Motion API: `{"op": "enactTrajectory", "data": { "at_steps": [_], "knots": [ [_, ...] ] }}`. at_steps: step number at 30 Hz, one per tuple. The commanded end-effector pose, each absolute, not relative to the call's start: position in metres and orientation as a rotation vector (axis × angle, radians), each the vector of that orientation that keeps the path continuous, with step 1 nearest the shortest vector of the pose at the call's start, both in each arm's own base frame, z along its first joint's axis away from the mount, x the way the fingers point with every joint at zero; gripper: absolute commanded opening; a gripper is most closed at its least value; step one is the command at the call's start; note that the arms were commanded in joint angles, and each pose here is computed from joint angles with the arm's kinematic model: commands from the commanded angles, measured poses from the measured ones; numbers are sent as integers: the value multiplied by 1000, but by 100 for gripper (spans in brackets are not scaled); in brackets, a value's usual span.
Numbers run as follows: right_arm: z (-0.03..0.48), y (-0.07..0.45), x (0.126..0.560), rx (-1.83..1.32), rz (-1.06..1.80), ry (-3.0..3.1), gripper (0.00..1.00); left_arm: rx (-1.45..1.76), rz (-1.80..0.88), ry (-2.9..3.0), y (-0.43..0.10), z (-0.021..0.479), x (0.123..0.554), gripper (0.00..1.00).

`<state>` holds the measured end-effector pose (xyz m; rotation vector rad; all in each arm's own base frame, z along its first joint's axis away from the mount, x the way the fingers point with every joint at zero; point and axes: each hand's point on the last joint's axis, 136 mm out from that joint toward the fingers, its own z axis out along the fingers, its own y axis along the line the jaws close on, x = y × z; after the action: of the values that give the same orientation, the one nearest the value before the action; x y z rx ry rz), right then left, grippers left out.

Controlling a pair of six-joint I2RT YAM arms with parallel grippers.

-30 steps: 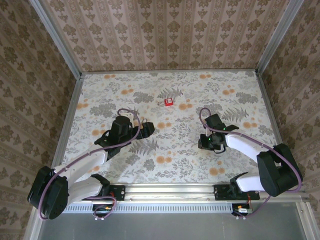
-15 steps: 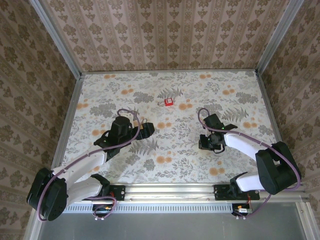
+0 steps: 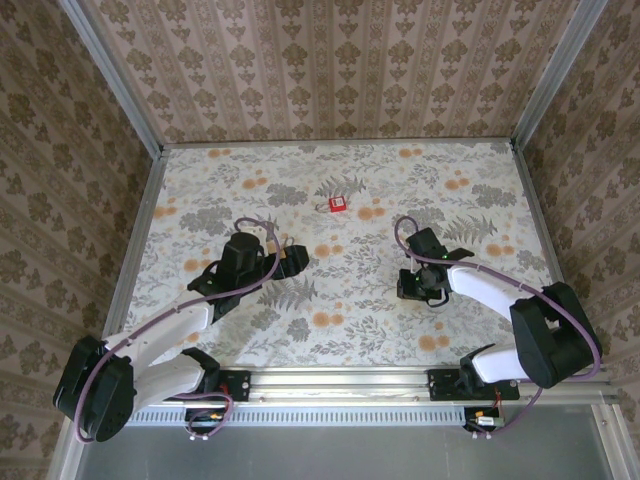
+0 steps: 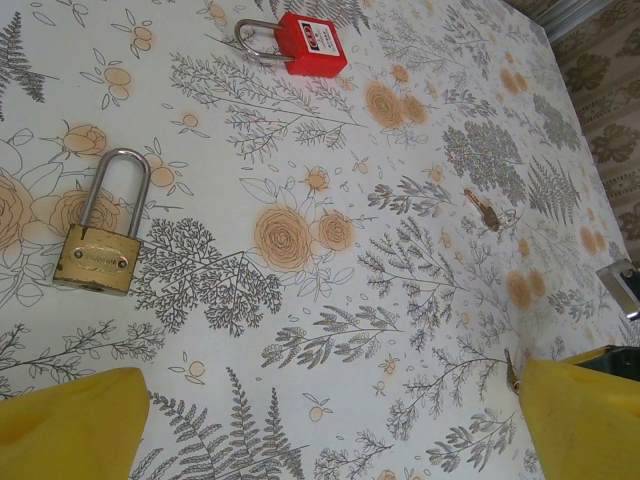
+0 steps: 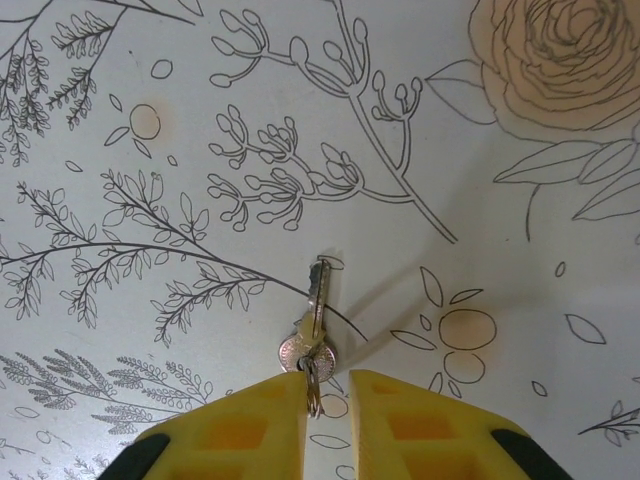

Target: Unlock with the key

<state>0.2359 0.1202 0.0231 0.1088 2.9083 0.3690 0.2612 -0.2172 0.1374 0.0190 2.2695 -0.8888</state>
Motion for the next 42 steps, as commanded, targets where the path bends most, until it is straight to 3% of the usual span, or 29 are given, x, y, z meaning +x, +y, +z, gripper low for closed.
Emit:
{"op": "enactTrajectory", "data": {
  "at_steps": [1, 20, 31, 42],
  "knots": [
    [25, 127, 237, 89, 399, 2912, 18, 42, -899, 2249, -221, 148, 262, 95],
    [58, 129, 243, 75, 402, 2821, 2, 40, -901, 2250, -221, 147, 262, 96],
    [95, 140, 243, 23, 408, 2773, 1, 94, -901, 2251, -230, 145, 257, 95],
    [161, 169, 248, -80, 471, 2660, 1, 350, -851, 2105, -263, 157, 238, 95]
  ]
}}
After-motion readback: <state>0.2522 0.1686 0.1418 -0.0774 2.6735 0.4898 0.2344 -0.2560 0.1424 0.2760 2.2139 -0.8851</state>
